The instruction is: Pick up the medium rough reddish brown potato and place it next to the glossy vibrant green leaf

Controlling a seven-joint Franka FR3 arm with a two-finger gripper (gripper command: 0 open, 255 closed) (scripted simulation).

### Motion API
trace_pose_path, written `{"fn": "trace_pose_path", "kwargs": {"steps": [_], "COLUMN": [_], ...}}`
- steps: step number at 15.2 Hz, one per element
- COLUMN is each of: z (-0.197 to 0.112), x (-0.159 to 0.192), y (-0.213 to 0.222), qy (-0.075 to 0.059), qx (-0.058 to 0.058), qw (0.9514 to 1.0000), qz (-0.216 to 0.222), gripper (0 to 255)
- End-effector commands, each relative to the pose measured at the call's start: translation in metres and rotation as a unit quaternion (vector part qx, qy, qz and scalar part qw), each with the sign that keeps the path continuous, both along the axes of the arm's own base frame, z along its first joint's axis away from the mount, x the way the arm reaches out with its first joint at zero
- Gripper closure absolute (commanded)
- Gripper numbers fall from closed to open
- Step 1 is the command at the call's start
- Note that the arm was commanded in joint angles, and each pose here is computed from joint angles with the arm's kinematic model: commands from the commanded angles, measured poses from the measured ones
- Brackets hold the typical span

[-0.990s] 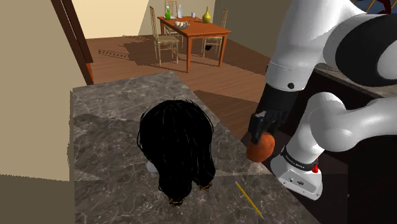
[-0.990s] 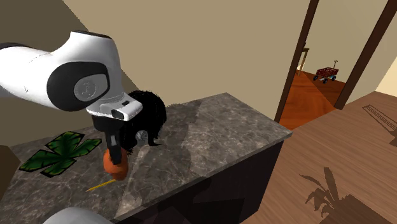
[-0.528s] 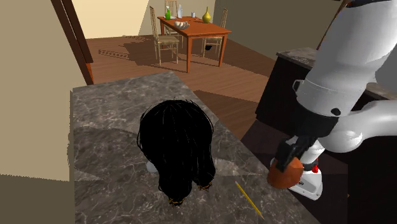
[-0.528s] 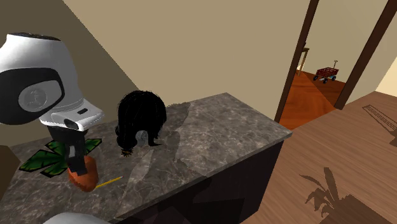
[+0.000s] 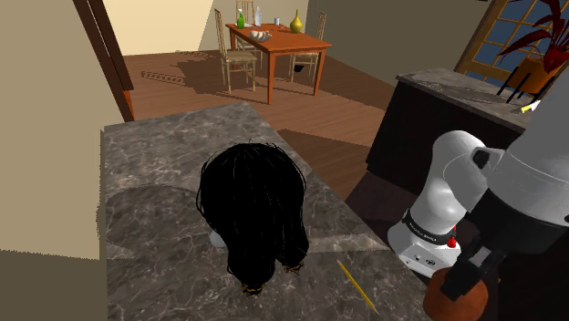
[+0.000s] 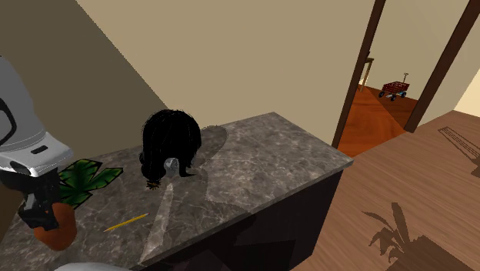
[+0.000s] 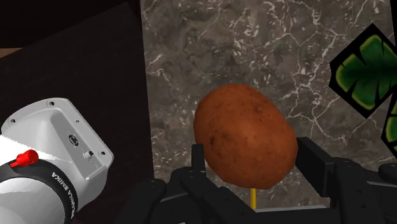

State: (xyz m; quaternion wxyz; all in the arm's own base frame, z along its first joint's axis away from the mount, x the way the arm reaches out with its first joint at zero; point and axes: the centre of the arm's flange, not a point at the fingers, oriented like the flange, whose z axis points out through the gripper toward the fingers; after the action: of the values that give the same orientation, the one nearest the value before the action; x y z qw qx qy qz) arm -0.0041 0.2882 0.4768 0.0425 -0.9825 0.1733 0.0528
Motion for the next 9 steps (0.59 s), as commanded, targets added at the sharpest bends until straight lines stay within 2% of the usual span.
{"fn": "trace_pose_path", "kwargs": {"steps": [1, 9], "z": [-0.010, -0.053], "x": [-0.004, -0.004], "y": [0.002, 0.002], "qy": [0.000, 0.000], "qx": [0.000, 0.000], "qw": [1.0000, 1.0000], "qz": [0.000, 0.000], "gripper": [255, 255]}}
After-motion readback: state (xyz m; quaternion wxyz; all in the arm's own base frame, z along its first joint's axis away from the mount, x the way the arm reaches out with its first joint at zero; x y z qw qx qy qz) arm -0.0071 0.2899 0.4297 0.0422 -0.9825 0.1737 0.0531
